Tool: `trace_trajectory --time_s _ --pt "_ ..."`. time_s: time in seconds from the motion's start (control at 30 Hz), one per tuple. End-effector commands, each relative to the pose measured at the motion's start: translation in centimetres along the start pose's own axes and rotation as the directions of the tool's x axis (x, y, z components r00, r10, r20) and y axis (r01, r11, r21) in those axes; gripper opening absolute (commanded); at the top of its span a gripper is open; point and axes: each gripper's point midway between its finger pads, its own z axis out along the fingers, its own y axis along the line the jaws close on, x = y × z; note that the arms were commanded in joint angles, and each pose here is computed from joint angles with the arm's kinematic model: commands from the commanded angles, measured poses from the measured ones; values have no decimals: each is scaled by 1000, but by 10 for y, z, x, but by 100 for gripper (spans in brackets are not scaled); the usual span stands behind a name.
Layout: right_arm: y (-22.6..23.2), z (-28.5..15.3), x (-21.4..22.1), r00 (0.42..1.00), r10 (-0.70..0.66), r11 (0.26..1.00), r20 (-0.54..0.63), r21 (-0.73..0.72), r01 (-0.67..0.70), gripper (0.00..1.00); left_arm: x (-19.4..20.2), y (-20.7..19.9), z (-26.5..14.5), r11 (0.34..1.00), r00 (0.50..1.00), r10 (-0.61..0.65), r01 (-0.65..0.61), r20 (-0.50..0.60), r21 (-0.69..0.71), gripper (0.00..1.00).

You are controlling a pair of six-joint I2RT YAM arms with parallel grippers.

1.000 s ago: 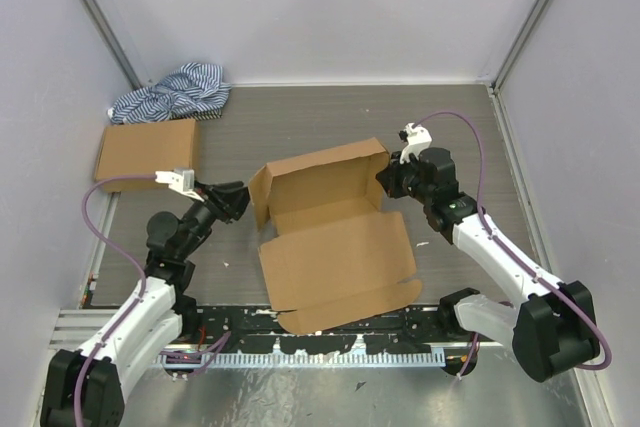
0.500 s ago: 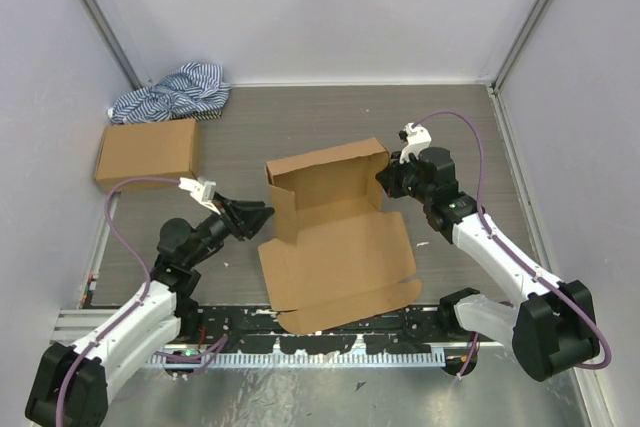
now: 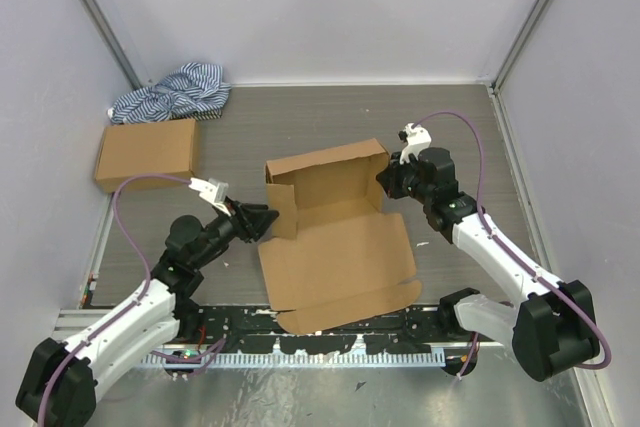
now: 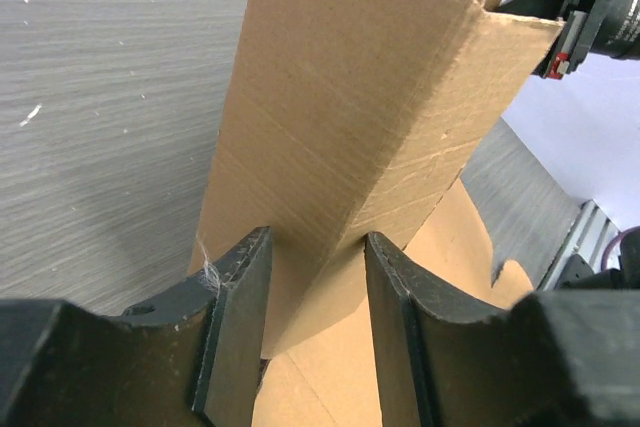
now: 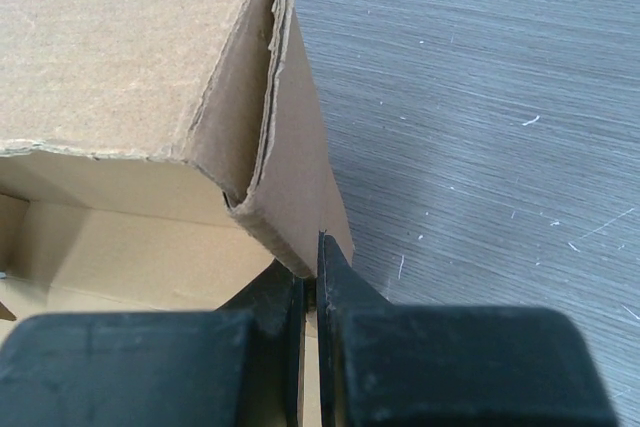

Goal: Fold the paper box

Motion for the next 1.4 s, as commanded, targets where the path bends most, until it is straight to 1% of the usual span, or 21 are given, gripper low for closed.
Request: trace_trajectory --time_s 0.0,0.2,0.47,0.63,0.87,1.17,1.37 --pt "13 -6 -20 999 7 999 37 -45 -5 1 -30 -1 5 997 996 69 -66 63 -42 48" --pt "13 -3 -13 998 52 998 27 -37 -51 1 -37 0 7 994 995 79 -74 65 -75 44" --pt "16 -7 -11 996 76 997 49 -16 -75 1 -25 0 24 987 994 107 -107 -7 -117 40" --pt "15 -11 -15 995 78 997 66 3 -78 1 -27 9 28 966 989 146 -150 -37 -211 38" --pt "15 -12 -17 994 82 996 74 14 -83 1 -34 20 30 924 982 178 -189 -63 -331 38" --pt "25 -10 -18 993 87 996 82 -7 -87 1 -32 28 43 896 978 194 -208 -75 -392 40" --pt "29 -10 -18 993 87 996 83 -7 -87 1 -36 40 47 865 976 210 -211 -55 -456 41"
